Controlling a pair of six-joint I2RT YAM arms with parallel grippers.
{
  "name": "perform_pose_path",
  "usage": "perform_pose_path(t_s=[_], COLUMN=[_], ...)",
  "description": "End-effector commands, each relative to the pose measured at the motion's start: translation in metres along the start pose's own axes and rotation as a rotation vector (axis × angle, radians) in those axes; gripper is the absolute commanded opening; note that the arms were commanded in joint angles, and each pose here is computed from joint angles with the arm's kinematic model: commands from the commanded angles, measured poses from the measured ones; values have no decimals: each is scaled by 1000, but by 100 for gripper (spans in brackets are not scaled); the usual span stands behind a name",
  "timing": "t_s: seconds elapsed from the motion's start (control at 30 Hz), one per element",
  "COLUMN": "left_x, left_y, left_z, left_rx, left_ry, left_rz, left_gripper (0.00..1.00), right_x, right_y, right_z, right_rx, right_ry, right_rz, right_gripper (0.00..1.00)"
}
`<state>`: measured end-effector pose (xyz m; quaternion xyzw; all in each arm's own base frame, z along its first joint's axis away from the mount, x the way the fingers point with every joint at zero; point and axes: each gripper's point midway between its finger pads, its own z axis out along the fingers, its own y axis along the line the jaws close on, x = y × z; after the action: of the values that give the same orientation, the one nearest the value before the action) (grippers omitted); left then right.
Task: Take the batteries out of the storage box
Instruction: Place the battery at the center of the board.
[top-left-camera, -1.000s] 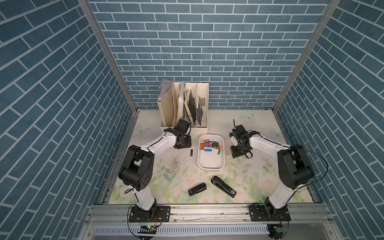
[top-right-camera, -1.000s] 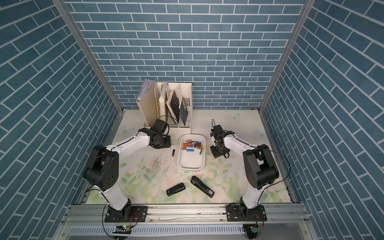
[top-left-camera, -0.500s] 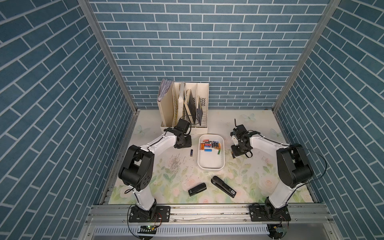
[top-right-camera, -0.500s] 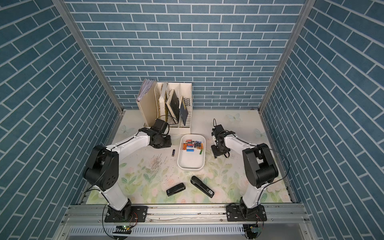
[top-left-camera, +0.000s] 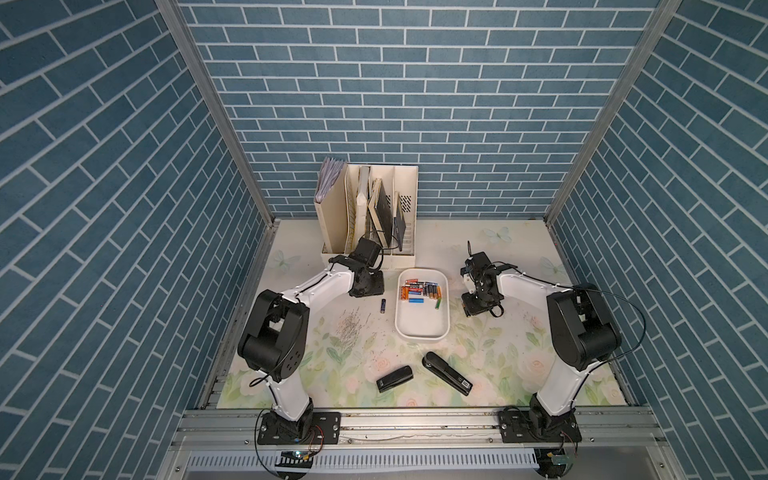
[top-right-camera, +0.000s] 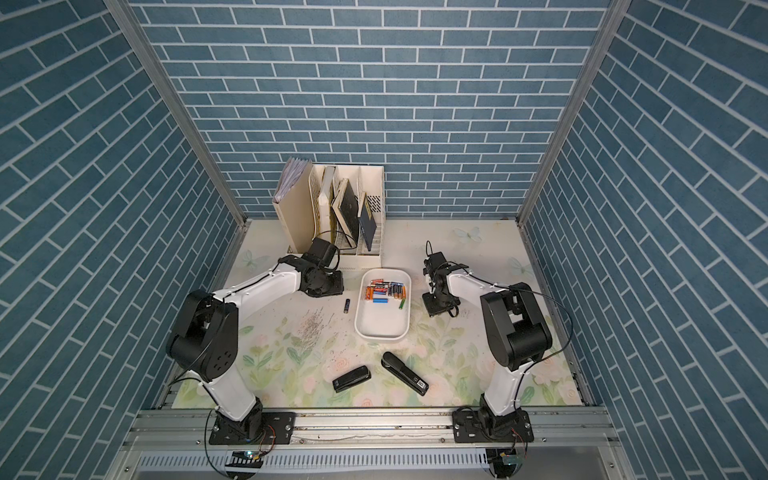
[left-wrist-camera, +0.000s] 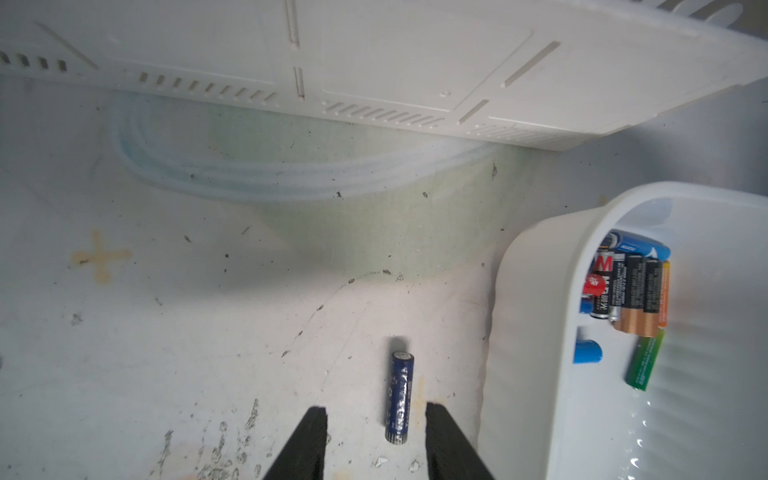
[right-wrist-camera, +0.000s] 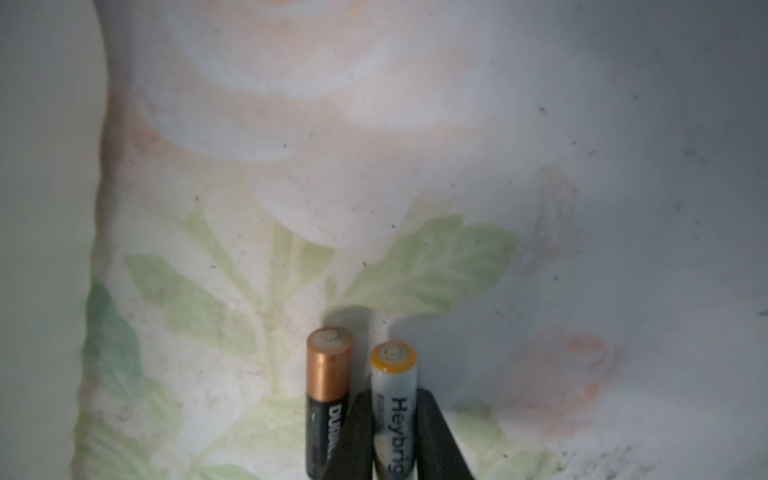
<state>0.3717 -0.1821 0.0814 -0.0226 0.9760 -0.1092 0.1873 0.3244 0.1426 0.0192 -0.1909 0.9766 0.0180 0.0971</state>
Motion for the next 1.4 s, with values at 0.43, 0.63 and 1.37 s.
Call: perform_pose_path(t_s=[0.43,0.63,1.37], left_x=[5,5,6], left_y=[-1,-1,-2], left_z=[6,5,5], left_rx=[-10,-10,-8], left_ry=[23,23,21], left_rz=[13,14,16], left_gripper=[45,45,46], right_x=[8,8,8], right_y=[-7,-8,-10], right_z=[8,8,4], right_rx=[29,34,39], right_ry=[26,25,21], right_rz=[47,67,83], right_gripper=[21,20,24])
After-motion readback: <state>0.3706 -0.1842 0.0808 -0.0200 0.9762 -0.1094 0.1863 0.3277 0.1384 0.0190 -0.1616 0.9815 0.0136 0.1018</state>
